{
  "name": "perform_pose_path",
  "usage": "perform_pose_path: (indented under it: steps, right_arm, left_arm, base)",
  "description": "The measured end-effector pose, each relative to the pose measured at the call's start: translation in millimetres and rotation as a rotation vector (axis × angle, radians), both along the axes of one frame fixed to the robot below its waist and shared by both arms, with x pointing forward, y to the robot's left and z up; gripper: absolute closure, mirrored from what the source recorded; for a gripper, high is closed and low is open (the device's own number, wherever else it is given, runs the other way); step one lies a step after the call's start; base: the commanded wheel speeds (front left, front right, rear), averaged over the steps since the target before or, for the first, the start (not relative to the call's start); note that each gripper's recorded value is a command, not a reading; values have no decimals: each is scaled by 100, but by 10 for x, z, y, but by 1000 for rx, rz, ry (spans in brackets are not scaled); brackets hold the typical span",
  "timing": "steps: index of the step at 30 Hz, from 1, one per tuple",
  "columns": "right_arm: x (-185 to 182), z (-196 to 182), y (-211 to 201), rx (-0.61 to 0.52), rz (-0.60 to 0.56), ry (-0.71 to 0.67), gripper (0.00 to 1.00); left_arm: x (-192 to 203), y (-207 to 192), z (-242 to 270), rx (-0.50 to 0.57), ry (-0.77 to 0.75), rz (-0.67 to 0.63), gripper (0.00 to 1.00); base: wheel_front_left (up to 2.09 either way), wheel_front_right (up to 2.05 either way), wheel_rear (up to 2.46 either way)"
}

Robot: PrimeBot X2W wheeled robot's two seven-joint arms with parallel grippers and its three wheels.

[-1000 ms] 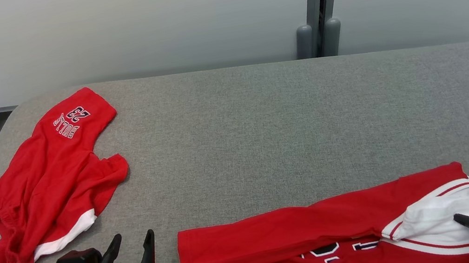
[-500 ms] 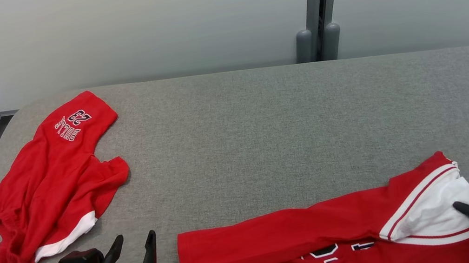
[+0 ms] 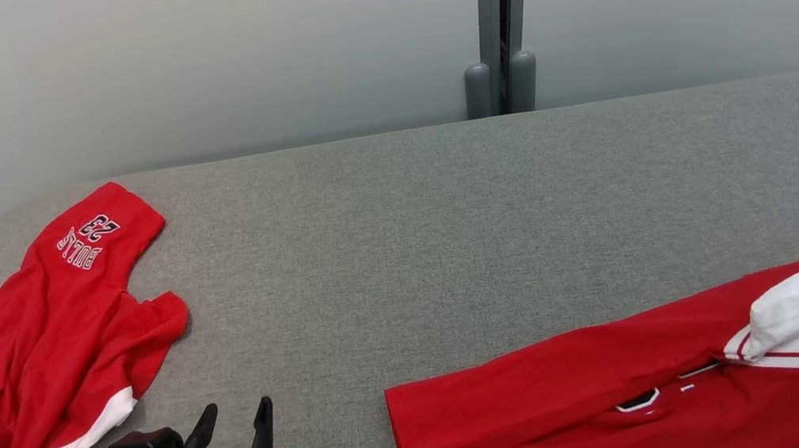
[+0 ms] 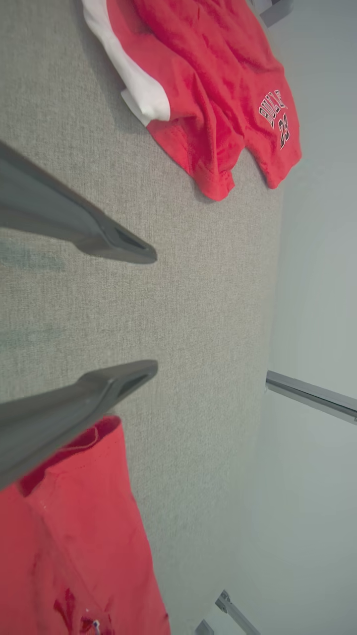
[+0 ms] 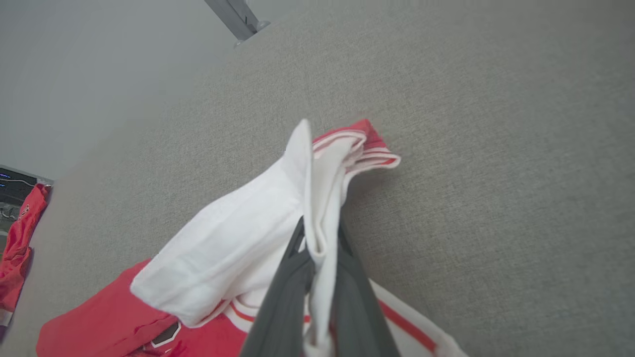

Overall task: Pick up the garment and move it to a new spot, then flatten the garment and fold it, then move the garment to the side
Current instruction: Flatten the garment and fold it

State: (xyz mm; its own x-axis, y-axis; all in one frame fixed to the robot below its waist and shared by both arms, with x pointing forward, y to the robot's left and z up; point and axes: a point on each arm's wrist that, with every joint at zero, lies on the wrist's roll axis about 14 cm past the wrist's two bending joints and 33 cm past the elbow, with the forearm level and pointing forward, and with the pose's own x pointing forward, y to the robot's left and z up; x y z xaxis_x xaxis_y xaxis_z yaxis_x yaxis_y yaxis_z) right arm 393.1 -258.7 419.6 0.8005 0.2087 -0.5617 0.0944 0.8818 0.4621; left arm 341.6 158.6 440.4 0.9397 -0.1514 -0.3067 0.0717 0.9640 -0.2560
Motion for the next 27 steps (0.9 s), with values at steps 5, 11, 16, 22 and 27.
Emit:
perform_pose_path:
  steps: [5, 11, 16, 22, 27]
  right_arm:
    - [8, 93, -68, -64, 14, -53, 100]
    - [53, 247, -7, -186, 96, -165, 100]
    - [121, 429, 267, -243, 213, -266, 100]
    - [146, 603, 833, -267, 403, -363, 100]
    - [89, 678, 1213, -289, 541, -405, 100]
  left_arm:
    - [11, -51, 27, 0, -10, -17, 0]
    - [-18, -68, 35, 1, -12, -25, 0]
    - [-75, -60, 6, 3, -2, -24, 0]
    - [-98, -41, 9, -1, -2, -14, 0]
    - [-137, 12, 1, -11, 3, 13, 0]
  base:
    - [0, 0, 0]
    - [0, 0, 0]
    - [0, 0, 0]
    - [0, 0, 0]
    - [0, 0, 0]
